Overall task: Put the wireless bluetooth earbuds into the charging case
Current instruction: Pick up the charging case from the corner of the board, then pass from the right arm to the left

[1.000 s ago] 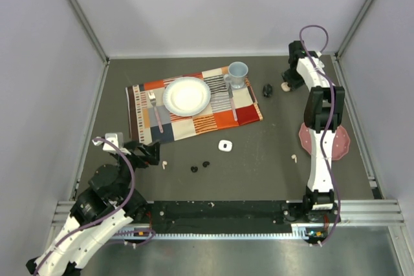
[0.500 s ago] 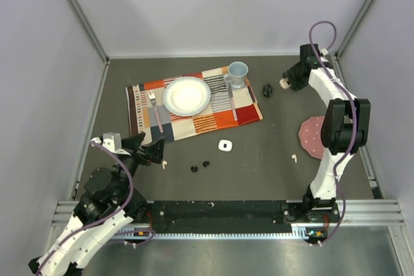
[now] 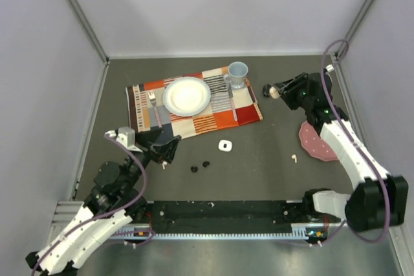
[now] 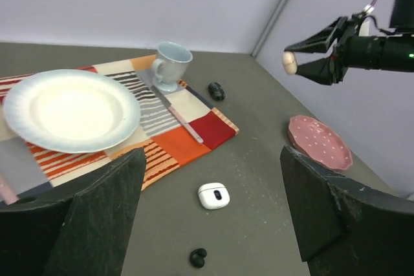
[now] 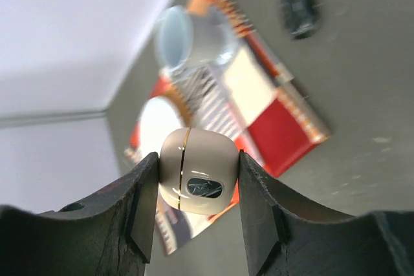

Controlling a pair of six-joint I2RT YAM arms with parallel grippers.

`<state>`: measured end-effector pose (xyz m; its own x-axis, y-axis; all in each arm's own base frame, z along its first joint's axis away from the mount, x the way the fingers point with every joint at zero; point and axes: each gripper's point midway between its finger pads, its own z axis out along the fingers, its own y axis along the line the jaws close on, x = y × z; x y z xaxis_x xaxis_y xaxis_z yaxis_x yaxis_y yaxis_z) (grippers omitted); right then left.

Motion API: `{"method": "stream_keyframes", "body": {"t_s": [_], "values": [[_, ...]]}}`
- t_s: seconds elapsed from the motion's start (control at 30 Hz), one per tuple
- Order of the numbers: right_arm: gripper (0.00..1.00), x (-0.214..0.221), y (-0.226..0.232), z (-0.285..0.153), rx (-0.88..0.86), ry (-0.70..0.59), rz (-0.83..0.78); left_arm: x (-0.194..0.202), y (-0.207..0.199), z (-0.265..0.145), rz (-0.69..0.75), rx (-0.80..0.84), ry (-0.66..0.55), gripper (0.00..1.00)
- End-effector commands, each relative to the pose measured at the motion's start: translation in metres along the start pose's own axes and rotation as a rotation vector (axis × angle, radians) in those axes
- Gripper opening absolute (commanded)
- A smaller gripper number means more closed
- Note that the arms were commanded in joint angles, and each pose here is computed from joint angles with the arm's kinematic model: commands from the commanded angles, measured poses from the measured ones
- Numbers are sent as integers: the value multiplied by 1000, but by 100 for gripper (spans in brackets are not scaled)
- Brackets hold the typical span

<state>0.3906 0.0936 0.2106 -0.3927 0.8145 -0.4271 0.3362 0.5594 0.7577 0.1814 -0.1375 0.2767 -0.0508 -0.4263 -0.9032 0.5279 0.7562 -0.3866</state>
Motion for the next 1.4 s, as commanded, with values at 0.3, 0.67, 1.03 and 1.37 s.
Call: {"method": "stream_keyframes", "body": {"t_s": [0.3,0.67,1.03,1.37], "values": [[0,91,84,-102,-418,157,95,7,-59,51,-36,266,2,99],[0,158,109,-121,-500,262,193,25,-81,69,-56,337,51,94],[0,193,123,-124,-516,313,245,30,-103,85,-69,336,2,94],[0,211,135,-135,-549,356,238,39,-94,102,-63,257,-43,82]]}}
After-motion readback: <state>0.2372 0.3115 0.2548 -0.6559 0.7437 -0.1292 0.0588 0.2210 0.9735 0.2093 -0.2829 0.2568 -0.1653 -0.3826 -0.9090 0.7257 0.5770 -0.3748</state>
